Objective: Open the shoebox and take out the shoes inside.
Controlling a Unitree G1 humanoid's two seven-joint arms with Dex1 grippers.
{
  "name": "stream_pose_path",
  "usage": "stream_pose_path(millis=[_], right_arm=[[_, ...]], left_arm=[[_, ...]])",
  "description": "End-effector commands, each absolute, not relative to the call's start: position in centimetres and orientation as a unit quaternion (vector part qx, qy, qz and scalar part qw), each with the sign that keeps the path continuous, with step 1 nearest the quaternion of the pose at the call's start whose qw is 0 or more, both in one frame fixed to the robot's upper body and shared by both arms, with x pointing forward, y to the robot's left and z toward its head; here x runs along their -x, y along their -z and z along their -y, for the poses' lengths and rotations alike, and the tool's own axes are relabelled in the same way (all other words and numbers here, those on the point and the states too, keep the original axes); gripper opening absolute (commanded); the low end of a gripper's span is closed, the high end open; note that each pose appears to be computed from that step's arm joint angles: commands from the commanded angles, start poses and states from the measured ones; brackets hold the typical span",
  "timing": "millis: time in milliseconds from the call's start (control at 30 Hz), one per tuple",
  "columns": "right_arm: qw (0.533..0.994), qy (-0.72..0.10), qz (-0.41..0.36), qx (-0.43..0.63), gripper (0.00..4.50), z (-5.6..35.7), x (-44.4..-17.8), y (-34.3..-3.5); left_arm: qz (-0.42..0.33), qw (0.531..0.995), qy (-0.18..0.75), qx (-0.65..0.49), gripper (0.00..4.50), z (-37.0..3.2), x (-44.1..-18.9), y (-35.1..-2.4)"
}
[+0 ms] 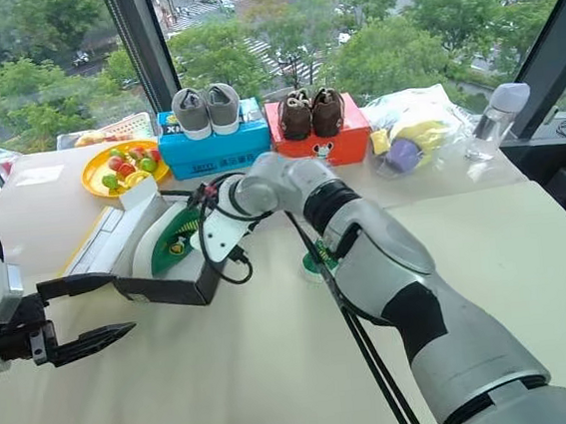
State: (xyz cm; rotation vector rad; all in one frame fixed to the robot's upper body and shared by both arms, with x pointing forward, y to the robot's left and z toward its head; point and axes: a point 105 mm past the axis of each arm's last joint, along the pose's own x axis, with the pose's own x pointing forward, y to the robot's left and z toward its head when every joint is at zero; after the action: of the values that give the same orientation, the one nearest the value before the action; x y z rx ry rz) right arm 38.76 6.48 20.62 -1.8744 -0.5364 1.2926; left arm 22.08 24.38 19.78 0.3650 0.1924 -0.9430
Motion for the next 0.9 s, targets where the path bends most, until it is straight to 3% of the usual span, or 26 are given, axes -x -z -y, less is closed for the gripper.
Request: stream_pose_path(millis=[33, 167, 400, 767, 900], right_arm=[[0.387, -0.533, 0.225, 0.718, 4.47, -5.5, -37.7, -23.5], [0.415, -0.525, 0.256, 0.698, 4.47, -7.0, -37.0, -26.3], [0.446, -0.485, 0.286, 0.695, 4.47, -12.0, -36.7, -26.0], [0.424, -0.452, 0.312, 0.72, 4.47, -17.6, -34.6, -20.8], [0.375, -0.464, 0.295, 0.746, 4.47, -17.5, -34.2, -17.0]], left_arm=[[-0.076, 0.869, 0.453, -0.183, 4.5, -24.1, -22.1, -20.6], [-0.074, 0.867, 0.456, -0.183, 4.5, -24.0, -22.4, -20.7], [-0.074, 0.867, 0.456, -0.186, 4.5, -23.9, -22.3, -20.8], [-0.079, 0.881, 0.425, -0.192, 4.5, -24.0, -20.5, -21.7], [-0.083, 0.885, 0.415, -0.194, 4.5, -24.0, -19.6, -22.2]])
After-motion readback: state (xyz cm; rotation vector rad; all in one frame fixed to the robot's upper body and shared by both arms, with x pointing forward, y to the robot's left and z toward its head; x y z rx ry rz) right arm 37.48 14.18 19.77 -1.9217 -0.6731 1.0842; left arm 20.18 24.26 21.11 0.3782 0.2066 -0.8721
